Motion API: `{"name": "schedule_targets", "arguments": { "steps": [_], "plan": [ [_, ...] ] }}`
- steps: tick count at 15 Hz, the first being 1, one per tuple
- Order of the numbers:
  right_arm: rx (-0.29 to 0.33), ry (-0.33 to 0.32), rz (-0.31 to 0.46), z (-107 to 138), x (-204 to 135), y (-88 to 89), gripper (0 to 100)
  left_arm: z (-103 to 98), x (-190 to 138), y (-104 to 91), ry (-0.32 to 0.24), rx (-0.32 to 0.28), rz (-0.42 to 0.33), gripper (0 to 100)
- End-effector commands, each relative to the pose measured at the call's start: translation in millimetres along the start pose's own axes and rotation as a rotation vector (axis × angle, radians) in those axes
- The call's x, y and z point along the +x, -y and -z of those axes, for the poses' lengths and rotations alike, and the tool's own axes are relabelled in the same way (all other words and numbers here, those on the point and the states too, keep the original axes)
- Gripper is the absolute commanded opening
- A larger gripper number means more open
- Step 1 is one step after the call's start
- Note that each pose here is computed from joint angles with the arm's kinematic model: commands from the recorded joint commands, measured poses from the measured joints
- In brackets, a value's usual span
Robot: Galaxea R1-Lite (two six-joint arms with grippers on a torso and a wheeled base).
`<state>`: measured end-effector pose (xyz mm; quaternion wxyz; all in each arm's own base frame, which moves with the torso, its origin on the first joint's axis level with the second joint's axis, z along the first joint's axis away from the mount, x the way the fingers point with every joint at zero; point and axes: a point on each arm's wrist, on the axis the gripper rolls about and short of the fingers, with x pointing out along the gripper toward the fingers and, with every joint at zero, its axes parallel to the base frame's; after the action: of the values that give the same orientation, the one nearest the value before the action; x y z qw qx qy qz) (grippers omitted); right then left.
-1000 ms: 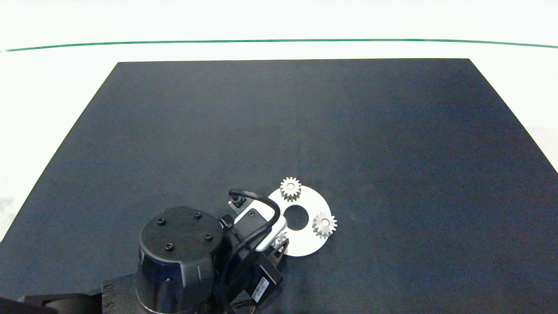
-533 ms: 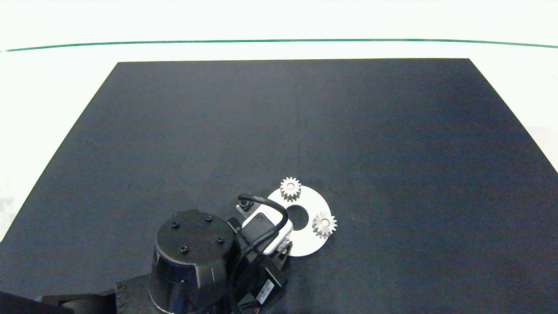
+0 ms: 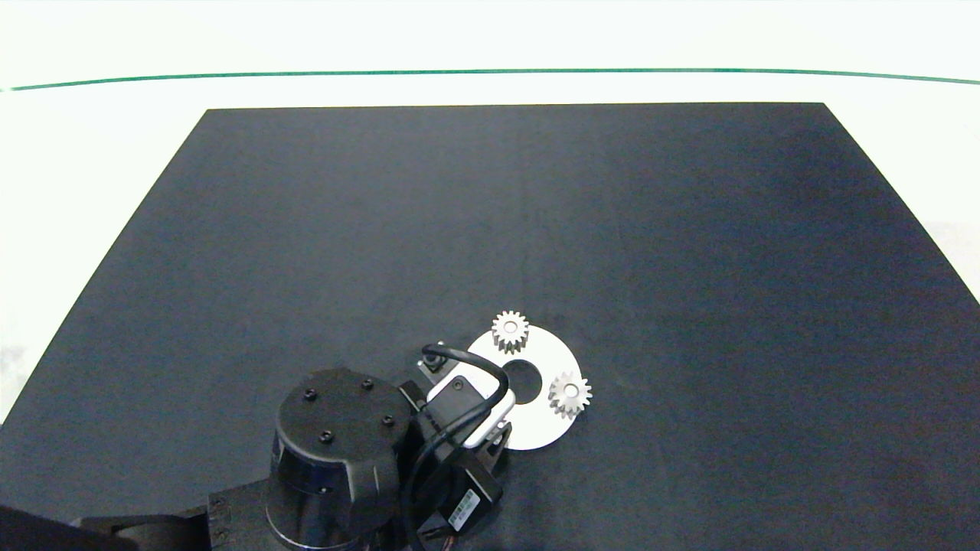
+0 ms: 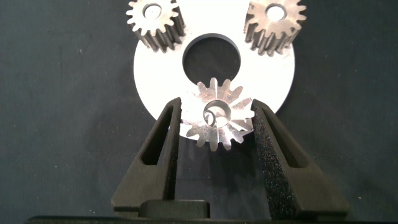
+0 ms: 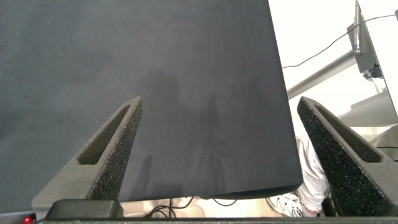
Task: Install three planetary gears onto the carrier pins
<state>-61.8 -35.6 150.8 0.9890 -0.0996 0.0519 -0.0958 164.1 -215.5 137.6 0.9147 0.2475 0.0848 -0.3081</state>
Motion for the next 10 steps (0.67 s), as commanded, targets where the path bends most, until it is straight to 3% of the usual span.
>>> {"name": "schedule_targets", "arguments": {
  "steps": [1, 10],
  "plan": [
    [-0.002, -0.003, 0.002, 0.4, 0.0, 0.1, 100, -1.6, -0.3, -1.8, 0.006, -0.002, -0.009, 7],
    [0.0, 0.001, 0.003, 2.9, -1.8, 0.8, 100, -3.3, 1.2, -1.8, 0.014, -0.004, -0.01, 7]
  ]
}}
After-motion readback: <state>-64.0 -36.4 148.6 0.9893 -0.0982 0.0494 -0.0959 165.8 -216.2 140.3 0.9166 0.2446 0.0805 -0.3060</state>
